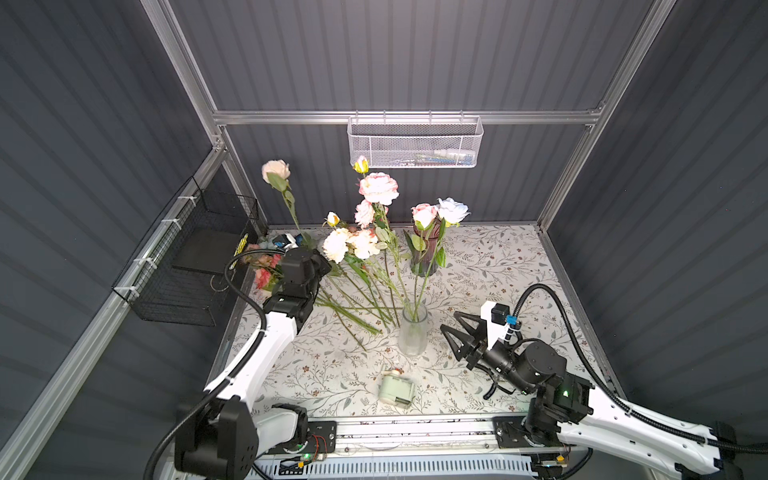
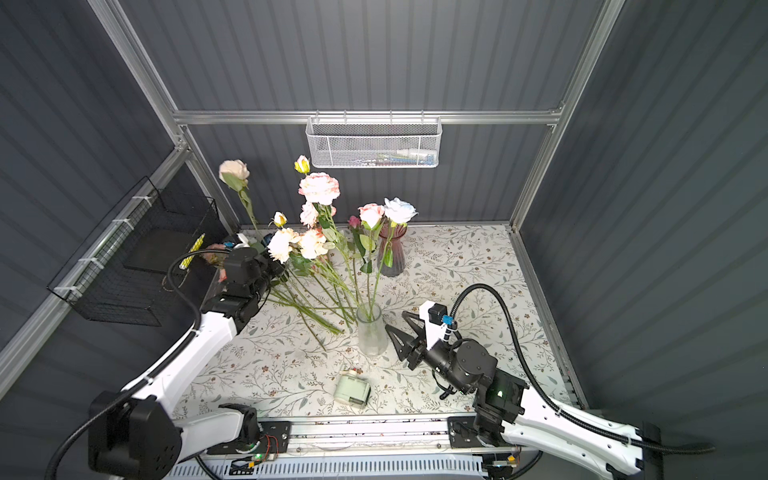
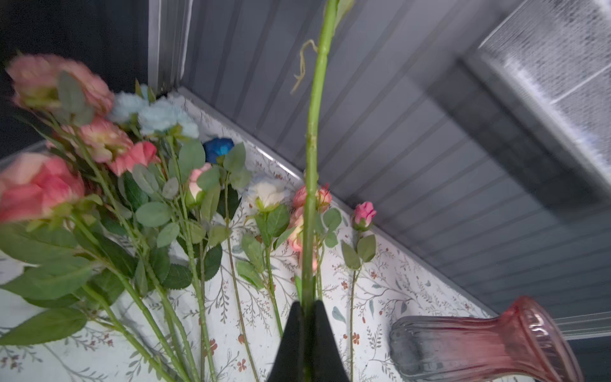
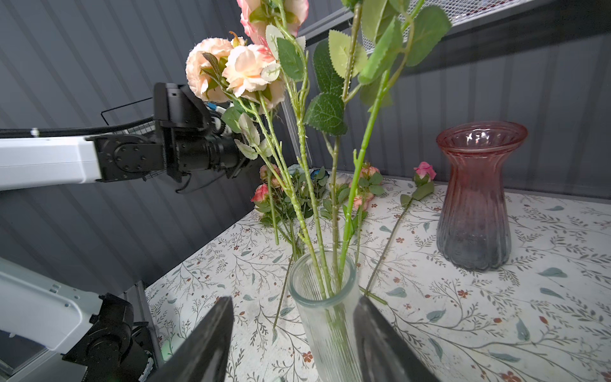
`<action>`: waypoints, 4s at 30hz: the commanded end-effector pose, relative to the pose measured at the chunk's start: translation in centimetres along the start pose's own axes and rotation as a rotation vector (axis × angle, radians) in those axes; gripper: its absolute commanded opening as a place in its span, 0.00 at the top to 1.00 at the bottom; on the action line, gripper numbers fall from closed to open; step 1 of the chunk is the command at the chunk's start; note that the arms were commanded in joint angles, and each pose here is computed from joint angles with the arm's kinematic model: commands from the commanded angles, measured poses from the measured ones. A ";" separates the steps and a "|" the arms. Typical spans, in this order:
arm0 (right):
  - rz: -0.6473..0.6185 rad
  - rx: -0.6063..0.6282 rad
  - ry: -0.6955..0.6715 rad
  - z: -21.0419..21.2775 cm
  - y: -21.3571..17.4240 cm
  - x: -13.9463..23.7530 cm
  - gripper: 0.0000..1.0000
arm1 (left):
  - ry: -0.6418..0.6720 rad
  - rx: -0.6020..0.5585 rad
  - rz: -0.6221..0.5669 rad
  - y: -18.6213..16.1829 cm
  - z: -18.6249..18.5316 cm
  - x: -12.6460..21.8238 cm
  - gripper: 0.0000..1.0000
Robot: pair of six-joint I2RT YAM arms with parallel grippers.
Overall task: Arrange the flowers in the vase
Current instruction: 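Lift the cream rose high out of the bunch with the left gripper, then hold the cream rose up with left gripper while right gripper grasps its stem, then lower the cream rose into the clear vase with the right gripper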
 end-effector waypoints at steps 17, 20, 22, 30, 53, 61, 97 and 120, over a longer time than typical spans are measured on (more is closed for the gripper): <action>-0.042 0.051 -0.001 0.9 2.6 0.1 0.39 | -0.424 -0.053 -0.326 11.3 -3.7 20.5 1.00; -0.052 0.064 -0.008 1.0 3.1 0.1 0.39 | -0.577 -0.061 -0.327 12.3 -5.6 22.4 1.00; -0.062 0.072 -0.010 1.1 3.6 0.2 0.39 | -0.668 -0.061 -0.329 12.9 -6.7 23.3 1.00; -0.086 0.084 -0.016 1.2 4.5 0.4 0.39 | -0.875 -0.035 -0.313 14.3 -9.7 23.2 1.00; 0.135 0.150 0.382 11.3 11.0 -6.1 0.33 | -1.096 0.004 -0.243 14.0 -12.1 22.5 1.00; 0.319 0.177 0.563 16.8 14.2 -13.2 0.31 | -1.202 -0.030 -0.193 13.5 -13.1 22.6 1.00; 0.206 0.208 0.443 13.9 15.2 -11.7 1.00 | -0.950 -0.047 -0.300 11.6 -9.5 21.9 0.00; 0.006 0.392 -0.005 5.5 10.1 -10.0 1.00 | -0.004 0.224 -0.080 -1.6 6.0 14.7 0.00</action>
Point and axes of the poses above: each gripper's point midway between its finger pads, its own x axis back along the fingers, its own z axis along the line the jaws close on, y = z × x, the point moved 6 cm from there along x, back along the fingers, and after that the axes turned 6 degrees about -x, right-handed, at the moved point
